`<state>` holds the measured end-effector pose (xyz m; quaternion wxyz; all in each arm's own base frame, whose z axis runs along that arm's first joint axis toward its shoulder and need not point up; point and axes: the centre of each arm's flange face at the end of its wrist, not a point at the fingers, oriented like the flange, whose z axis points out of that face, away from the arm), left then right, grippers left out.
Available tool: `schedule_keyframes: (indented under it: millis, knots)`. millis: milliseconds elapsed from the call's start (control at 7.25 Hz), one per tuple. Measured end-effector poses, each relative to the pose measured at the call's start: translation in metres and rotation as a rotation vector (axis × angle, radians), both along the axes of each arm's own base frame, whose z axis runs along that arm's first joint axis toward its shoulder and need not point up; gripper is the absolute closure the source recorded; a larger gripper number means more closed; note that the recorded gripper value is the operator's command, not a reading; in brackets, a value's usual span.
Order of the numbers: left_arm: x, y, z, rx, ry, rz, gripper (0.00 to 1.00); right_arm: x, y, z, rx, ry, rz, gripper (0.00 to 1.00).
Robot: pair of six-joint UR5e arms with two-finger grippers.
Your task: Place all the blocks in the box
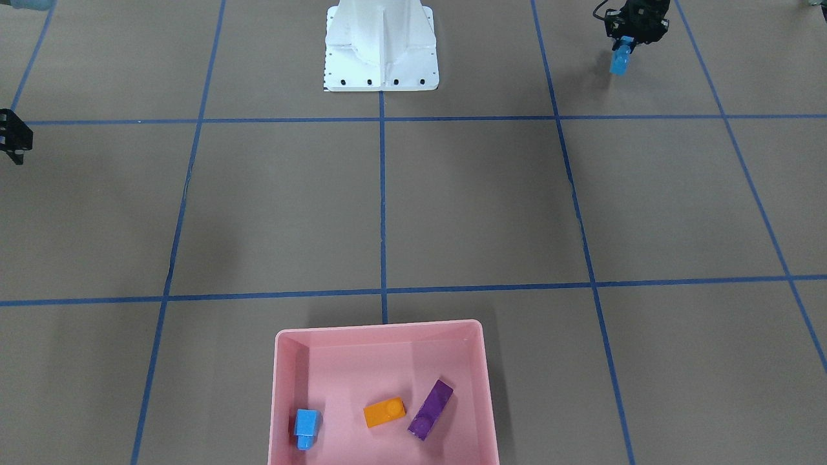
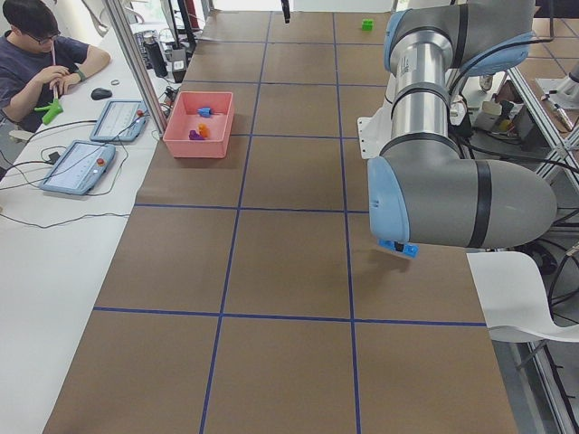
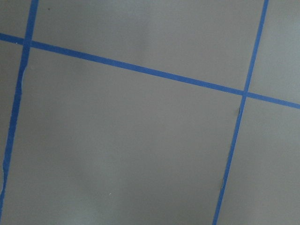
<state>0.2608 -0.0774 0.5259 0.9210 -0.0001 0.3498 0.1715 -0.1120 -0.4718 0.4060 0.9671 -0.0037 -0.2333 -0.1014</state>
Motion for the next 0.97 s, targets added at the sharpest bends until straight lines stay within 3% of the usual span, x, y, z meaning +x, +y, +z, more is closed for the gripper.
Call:
schedule_keyframes:
  millis: [414,690,966]
  knots:
    - [-0.018,-0.055,-0.068,-0.173,0.148,-0.088,1.00,0.031,0.043,0.067,0.044,-0.057,-0.034,0.00]
    - [-0.034,-0.118,-0.076,-0.155,0.231,-0.111,1.00,0.059,0.078,0.111,0.043,-0.103,-0.039,0.00]
    - [-0.026,-0.205,-0.079,-0.129,0.262,-0.152,1.00,0.113,0.096,0.158,0.032,-0.158,-0.059,0.00]
